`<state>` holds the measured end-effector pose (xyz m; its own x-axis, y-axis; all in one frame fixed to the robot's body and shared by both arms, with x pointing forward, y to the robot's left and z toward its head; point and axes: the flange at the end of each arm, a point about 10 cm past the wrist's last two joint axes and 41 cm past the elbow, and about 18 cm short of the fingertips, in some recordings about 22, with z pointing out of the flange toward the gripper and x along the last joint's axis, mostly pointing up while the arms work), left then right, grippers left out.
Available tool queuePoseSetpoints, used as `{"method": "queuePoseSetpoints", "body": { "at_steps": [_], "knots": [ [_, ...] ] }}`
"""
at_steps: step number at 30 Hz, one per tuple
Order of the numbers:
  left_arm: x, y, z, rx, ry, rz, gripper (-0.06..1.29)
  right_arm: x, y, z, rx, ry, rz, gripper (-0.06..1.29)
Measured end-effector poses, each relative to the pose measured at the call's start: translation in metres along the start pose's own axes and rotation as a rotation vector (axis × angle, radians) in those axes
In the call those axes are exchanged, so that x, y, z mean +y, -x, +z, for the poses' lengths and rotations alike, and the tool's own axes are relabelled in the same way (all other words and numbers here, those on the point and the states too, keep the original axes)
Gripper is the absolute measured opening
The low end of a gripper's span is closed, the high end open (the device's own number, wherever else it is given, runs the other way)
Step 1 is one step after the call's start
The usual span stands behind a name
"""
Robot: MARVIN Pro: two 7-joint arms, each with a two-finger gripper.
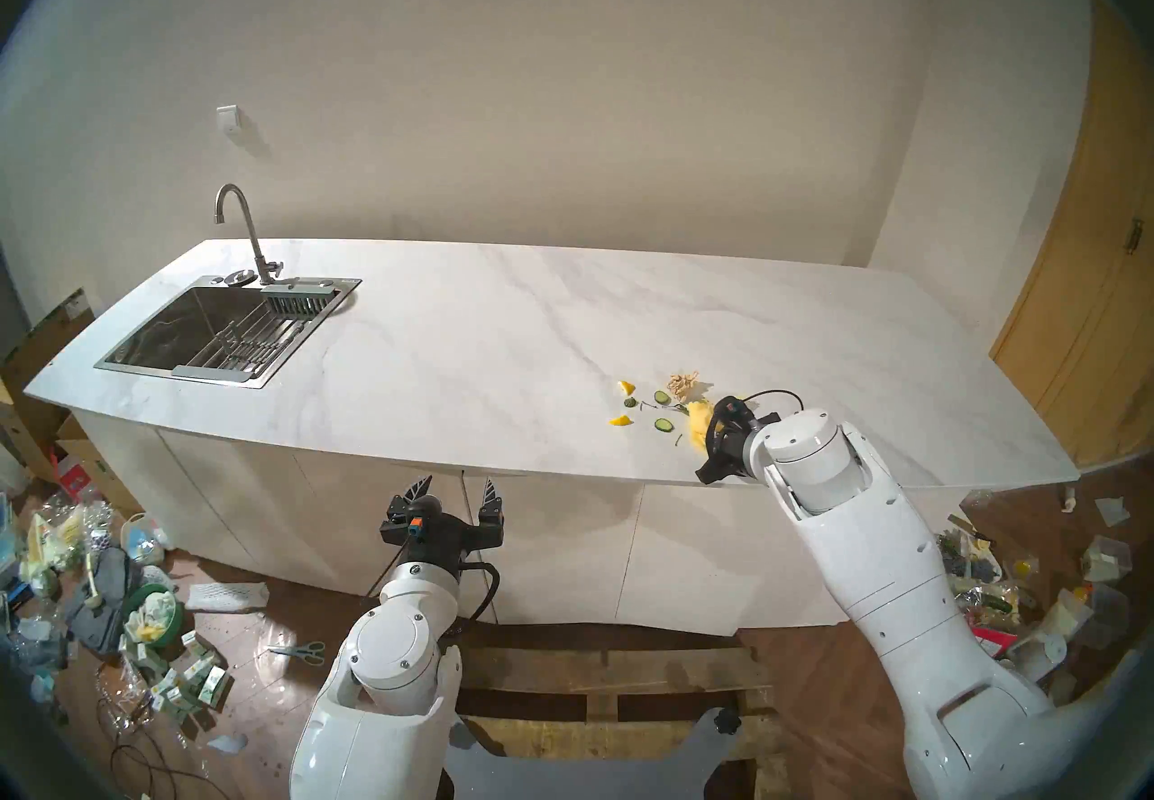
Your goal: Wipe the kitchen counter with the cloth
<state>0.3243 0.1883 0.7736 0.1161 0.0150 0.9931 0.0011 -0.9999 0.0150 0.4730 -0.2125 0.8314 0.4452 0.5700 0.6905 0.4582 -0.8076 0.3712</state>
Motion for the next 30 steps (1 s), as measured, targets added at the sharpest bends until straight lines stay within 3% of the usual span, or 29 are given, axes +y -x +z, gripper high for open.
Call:
{"method": "queuePoseSetpoints", "body": {
  "at_steps": [17,30],
  "knots": [
    [0.000,0.001,0.000,-0.001,-0.001,0.000,1.26,-0.062,-0.069,0.035,0.026,-0.080,-0.062,-0.02],
    [0.000,0.001,0.000,-0.001,-0.001,0.000,1.26,-0.118,-0.110,0.046,0.057,-0.166,-0.115,-0.02]
  ]
}}
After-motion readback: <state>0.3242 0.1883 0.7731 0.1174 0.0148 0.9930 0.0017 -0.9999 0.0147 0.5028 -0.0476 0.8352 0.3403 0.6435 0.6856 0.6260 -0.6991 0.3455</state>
